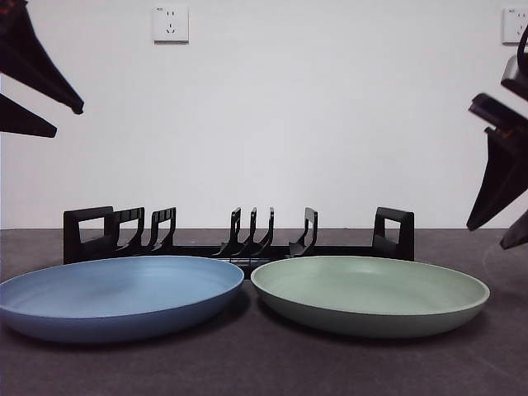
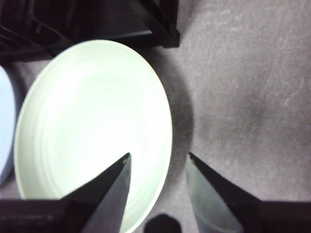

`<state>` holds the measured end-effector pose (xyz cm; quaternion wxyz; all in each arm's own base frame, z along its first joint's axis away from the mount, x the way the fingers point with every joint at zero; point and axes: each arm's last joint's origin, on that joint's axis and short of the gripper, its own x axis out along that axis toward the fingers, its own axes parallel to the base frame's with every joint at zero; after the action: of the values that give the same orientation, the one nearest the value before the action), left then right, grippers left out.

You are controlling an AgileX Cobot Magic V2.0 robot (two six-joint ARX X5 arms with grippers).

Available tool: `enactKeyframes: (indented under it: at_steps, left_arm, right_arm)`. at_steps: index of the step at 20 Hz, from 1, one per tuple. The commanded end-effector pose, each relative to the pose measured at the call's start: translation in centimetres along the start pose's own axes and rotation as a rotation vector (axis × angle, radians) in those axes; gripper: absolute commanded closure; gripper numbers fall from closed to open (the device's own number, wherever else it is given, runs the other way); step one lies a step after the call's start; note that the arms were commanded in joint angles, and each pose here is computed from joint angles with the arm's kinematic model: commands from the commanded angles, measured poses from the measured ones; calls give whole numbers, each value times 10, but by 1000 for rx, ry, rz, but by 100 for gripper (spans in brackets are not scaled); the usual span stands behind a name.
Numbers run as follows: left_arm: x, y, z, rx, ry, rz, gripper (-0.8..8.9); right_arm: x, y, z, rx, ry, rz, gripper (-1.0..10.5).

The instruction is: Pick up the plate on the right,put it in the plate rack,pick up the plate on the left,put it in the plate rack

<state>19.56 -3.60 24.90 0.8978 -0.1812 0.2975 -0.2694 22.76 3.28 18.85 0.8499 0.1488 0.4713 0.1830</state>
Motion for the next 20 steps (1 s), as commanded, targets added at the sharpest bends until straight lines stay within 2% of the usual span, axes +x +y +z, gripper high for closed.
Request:
enactKeyframes:
  at_steps: [1,8,9,11,12,17,20]
  left_arm:
    - [1,-7,5,33,-14,-11,556]
    - [6,-23,14,83,-24,-19,557]
    - [6,-23,13,85,-20,-20,557]
    - [7,-24,13,87,-16,-23,557]
    - [7,-24,13,89,-17,-24,557]
    - [7,-27,16,166,-44,-60,559]
    - [8,-34,19,203,-71,-145,561]
  right_arm:
    - [11,-4,2,-8,12,-2,757]
    - [49,-12,-4,7,117,29,762]
    - [51,-11,-5,10,129,31,788]
    - [53,-10,-6,8,136,26,929]
    - [53,-10,-6,23,136,24,960]
    - [49,-9,-6,65,137,21,959]
    - [38,-4,-5,65,117,29,959]
